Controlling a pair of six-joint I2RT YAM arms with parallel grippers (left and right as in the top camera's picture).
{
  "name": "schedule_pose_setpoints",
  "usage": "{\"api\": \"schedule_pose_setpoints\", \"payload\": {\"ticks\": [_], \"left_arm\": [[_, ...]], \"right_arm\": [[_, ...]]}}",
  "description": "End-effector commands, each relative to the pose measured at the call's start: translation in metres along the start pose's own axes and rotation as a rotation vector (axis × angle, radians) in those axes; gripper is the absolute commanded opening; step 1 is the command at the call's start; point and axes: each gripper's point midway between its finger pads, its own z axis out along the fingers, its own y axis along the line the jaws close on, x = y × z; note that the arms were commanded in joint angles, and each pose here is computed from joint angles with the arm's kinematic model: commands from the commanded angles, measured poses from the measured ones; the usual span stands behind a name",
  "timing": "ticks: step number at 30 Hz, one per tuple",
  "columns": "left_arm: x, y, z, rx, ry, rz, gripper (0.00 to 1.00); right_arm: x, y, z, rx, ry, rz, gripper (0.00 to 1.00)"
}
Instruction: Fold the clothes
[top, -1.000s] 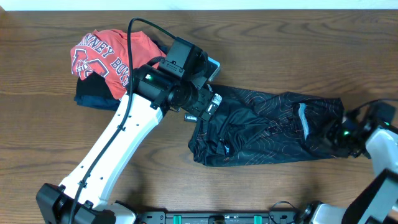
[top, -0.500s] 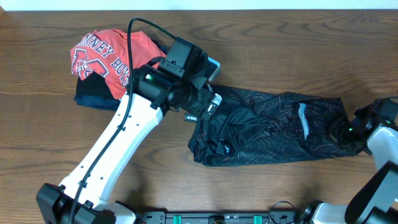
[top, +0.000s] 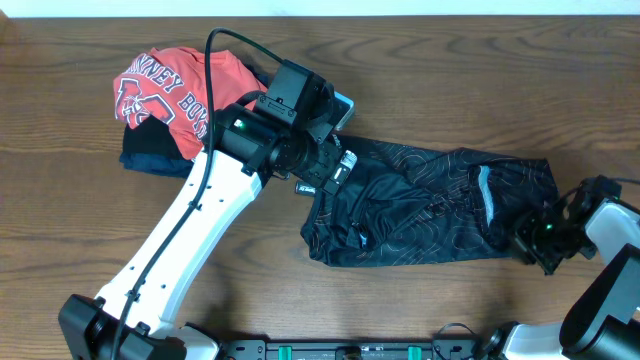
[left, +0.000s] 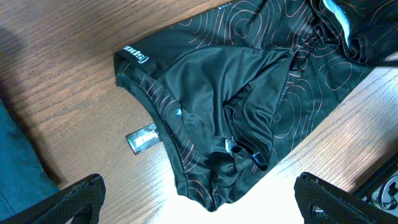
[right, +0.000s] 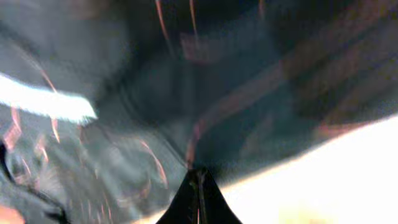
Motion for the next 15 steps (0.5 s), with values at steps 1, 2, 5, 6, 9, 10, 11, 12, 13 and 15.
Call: {"api": "schedule_pose_setpoints", "payload": {"ticks": [1,2,5,6,9,10,11,12,13,15], "left_arm": [[-0.005,0.002,-0.004,-0.012,-0.019,0.010,0.98],[-0.006,0.002,-0.004,-0.012,-0.022,0.010,0.98],[-0.007,0.003,-0.004,-0.012,-0.027,0.011,0.98],[-0.007,0.003,-0.004,-0.012,-0.027,0.011,0.98],[-0.007,0.003,-0.004,-0.012,-0.026,0.011,0.98],[-0.007,0.003,-0.004,-0.012,-0.027,0.011,0.98],[-0.007,0.003,-0.004,-0.012,-0.027,0.011,0.99],[-0.007,0.003,-0.004,-0.012,-0.027,0.011,0.98],[-0.007,0.003,-0.004,-0.012,-0.027,0.011,0.98],[-0.007,0.003,-0.004,-0.012,-0.027,0.011,0.98]], "right_arm": [[-0.009,0.004,-0.011,0.016,-0.031,-0.052,0.01],[-0.014,0.005,-0.013,0.009,-0.054,-0.060,0.01],[-0.031,0.023,-0.018,-0.074,-0.132,-0.097,0.01],[-0.036,0.028,-0.020,-0.100,-0.154,-0.107,0.01],[-0.054,0.037,-0.024,-0.133,-0.229,-0.103,0.01],[-0.060,0.039,-0.026,-0.142,-0.254,-0.104,0.01],[-0.064,0.040,-0.027,-0.147,-0.270,-0.104,0.01],[-0.067,0.042,-0.028,-0.150,-0.285,-0.102,0.01],[-0.070,0.042,-0.029,-0.149,-0.299,-0.091,0.01],[-0.076,0.037,-0.029,-0.123,-0.322,-0.069,0.01]]}}
